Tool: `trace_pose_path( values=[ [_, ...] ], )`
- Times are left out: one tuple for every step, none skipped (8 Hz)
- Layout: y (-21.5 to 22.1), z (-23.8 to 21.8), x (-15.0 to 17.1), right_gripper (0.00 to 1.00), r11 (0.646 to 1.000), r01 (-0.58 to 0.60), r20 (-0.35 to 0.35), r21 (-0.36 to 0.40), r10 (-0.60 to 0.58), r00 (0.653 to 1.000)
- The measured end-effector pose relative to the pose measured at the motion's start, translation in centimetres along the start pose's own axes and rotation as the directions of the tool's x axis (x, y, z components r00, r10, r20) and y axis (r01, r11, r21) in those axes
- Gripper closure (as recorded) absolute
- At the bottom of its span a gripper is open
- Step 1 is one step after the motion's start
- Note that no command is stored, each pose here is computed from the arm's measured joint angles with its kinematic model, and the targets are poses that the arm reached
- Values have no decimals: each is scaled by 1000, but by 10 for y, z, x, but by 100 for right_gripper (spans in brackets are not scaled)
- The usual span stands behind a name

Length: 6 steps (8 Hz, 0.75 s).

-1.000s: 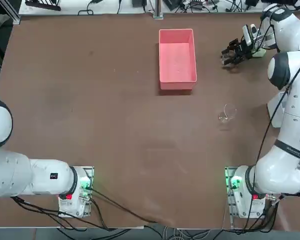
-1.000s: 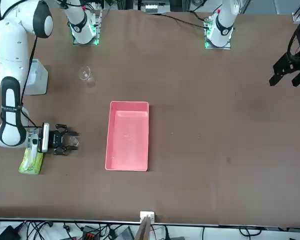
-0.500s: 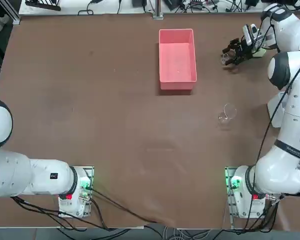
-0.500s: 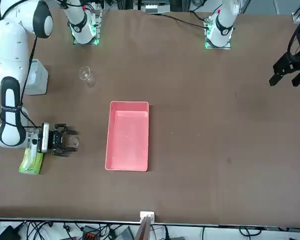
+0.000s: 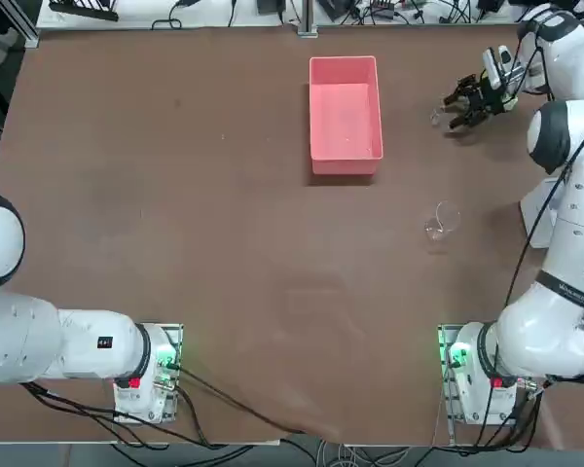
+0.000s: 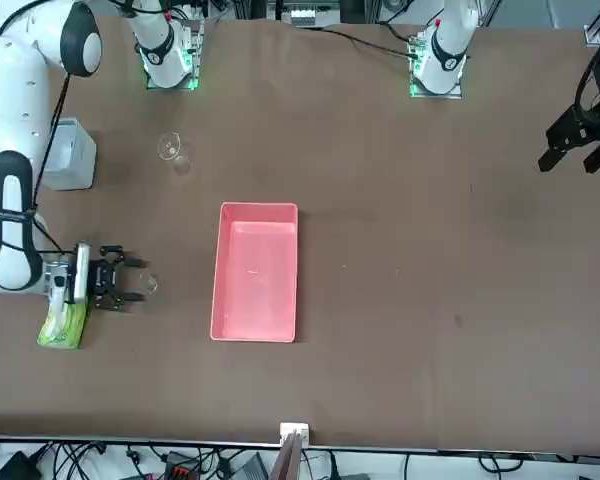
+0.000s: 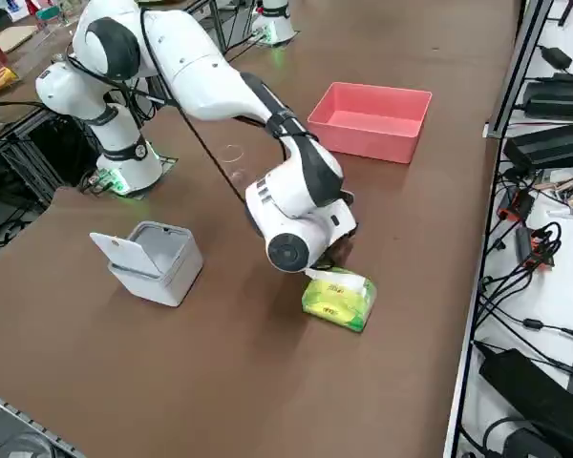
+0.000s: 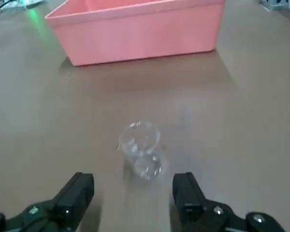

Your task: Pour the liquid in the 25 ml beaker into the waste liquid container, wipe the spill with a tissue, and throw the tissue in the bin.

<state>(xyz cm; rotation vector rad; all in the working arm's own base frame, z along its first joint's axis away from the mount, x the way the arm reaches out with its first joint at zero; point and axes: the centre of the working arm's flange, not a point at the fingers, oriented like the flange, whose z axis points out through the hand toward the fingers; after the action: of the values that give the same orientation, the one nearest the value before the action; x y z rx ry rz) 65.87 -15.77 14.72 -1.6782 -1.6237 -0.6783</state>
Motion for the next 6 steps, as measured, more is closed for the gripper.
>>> trace_pose_path(
  values=[
    [-3,-21,-1,0,1000,4,25,-5,-4,1000],
    [-5,-46,4,0,1000,-3,53,-25,4,999],
    [-7,-72,17,0,998,-36,86,-48,40,996],
    [-8,-92,35,0,994,-85,124,-62,93,988],
    [-7,-106,57,0,988,-133,164,-80,145,976],
    [-2,-117,81,0,976,-184,205,-113,204,957]
  ],
)
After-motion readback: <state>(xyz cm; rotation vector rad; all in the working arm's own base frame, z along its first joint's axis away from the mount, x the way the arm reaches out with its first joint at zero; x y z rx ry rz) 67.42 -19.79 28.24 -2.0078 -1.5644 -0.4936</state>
